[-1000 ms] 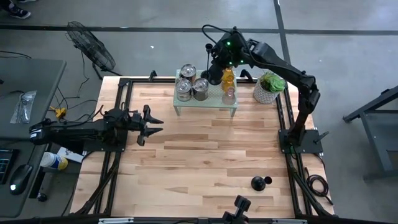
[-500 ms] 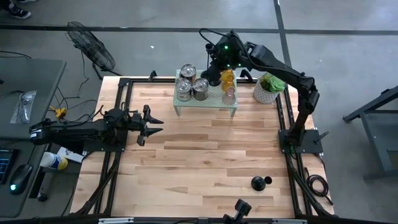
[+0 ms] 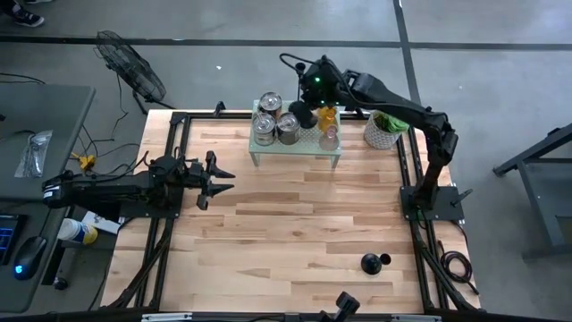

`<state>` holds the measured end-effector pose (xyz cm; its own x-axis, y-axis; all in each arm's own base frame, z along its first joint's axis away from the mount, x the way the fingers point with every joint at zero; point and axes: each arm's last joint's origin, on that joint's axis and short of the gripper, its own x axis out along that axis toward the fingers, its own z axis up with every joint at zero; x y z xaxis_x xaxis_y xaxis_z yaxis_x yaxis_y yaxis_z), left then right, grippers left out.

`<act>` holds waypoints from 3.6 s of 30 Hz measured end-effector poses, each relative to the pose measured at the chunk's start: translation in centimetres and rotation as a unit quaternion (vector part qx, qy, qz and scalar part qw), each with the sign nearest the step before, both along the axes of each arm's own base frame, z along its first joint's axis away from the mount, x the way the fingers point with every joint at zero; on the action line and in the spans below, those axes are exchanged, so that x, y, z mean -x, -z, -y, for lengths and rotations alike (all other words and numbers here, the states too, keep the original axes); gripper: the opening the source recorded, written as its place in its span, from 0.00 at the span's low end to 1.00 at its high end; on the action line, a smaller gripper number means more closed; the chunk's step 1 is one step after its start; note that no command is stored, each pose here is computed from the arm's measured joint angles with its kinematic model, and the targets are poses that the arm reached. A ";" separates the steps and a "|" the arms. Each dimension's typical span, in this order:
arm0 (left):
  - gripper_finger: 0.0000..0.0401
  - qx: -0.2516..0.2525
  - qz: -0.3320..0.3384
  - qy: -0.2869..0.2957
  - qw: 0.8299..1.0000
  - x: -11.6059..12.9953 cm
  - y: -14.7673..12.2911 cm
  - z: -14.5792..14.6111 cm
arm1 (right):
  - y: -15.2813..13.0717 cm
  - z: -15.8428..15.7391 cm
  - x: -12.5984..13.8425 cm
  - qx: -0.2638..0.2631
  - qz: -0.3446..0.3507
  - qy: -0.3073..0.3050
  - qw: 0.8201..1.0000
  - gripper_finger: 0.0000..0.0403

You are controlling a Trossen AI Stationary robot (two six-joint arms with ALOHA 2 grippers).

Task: Pick & Place candle stick holders
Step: Put the top black candle holder on the shelf

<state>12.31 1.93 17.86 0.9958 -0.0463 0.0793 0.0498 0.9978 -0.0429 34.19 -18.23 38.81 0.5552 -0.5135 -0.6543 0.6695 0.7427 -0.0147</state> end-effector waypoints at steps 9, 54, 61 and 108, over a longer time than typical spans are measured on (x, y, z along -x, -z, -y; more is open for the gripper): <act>0.35 0.009 -0.001 0.008 1.000 0.0 0.0 0.0 | 1.6 0.1 -0.2 -0.011 -0.008 0.030 0.999 0.01; 0.35 0.010 0.000 0.006 1.000 0.0 0.0 0.0 | 1.9 0.4 -0.2 -0.011 -0.008 0.029 0.999 0.01; 0.35 0.010 0.000 0.006 1.000 0.0 0.0 0.0 | 2.0 0.4 -0.1 -0.012 -0.009 0.029 0.999 0.01; 0.35 0.010 0.000 0.007 1.000 0.0 0.0 0.0 | 2.4 0.5 -0.4 -0.049 0.002 0.005 0.999 0.45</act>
<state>12.31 1.90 17.86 0.9952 -0.0579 0.0795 0.0629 0.9961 -0.0624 34.55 -18.73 36.42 0.5531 -0.4523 -0.6997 0.6763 0.7342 0.0600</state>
